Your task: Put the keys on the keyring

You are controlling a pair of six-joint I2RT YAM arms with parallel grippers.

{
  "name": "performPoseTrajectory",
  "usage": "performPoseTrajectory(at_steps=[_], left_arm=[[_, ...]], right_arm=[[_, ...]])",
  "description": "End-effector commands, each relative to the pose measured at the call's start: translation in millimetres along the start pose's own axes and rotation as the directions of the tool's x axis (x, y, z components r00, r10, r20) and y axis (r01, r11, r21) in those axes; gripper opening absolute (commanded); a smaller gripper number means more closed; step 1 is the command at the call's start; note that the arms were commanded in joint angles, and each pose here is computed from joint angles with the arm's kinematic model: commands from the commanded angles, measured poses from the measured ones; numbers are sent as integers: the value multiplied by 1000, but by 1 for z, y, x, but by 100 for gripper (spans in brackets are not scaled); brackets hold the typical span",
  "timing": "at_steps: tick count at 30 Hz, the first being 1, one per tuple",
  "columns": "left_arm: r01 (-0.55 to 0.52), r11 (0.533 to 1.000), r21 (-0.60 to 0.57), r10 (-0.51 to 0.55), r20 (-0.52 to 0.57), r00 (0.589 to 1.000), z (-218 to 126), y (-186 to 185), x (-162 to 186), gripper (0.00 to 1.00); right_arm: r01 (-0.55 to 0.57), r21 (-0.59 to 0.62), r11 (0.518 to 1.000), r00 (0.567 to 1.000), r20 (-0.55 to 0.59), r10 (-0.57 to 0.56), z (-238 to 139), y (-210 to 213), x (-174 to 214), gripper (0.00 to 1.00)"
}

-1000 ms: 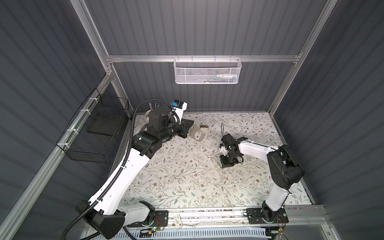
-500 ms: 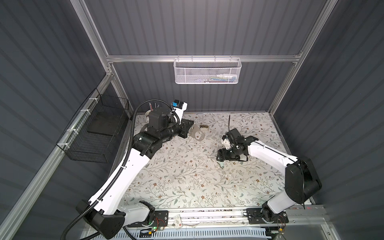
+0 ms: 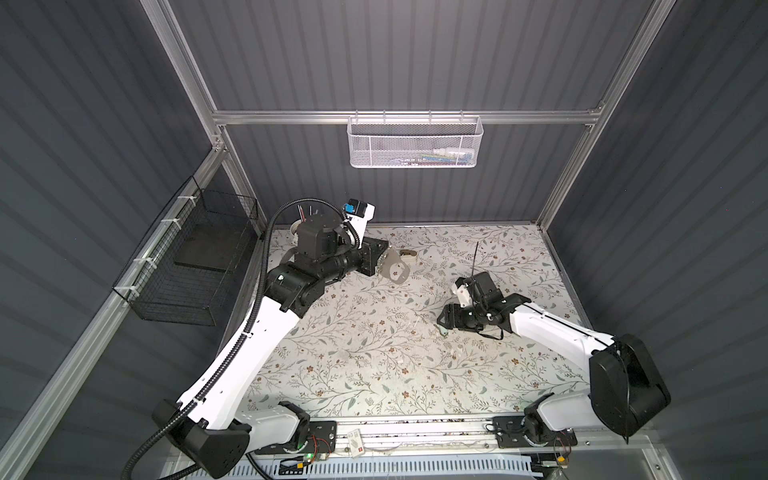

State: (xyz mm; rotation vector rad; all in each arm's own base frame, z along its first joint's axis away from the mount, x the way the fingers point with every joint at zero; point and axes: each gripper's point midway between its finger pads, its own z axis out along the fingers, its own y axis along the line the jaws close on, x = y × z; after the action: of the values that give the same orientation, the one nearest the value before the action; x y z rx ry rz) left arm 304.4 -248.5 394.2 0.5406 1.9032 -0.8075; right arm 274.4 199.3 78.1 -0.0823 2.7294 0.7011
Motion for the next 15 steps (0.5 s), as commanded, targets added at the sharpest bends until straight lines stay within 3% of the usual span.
performPoseTrajectory(at_steps=[1, 9, 15], left_arm=[[-1, 1000, 31, 0, 30, 1000, -3, -7, -7, 0], [-1, 1000, 30, 0, 31, 1000, -3, -7, -7, 0], [-1, 1000, 27, 0, 28, 1000, -3, -6, -7, 0]], right_arm=[[-39, -11, 999, 999, 9, 39, 6, -4, 6, 61], [-217, -59, 974, 972, 83, 221, 12, -15, 19, 50], [-262, -57, 963, 953, 140, 268, 19, -18, 28, 40]])
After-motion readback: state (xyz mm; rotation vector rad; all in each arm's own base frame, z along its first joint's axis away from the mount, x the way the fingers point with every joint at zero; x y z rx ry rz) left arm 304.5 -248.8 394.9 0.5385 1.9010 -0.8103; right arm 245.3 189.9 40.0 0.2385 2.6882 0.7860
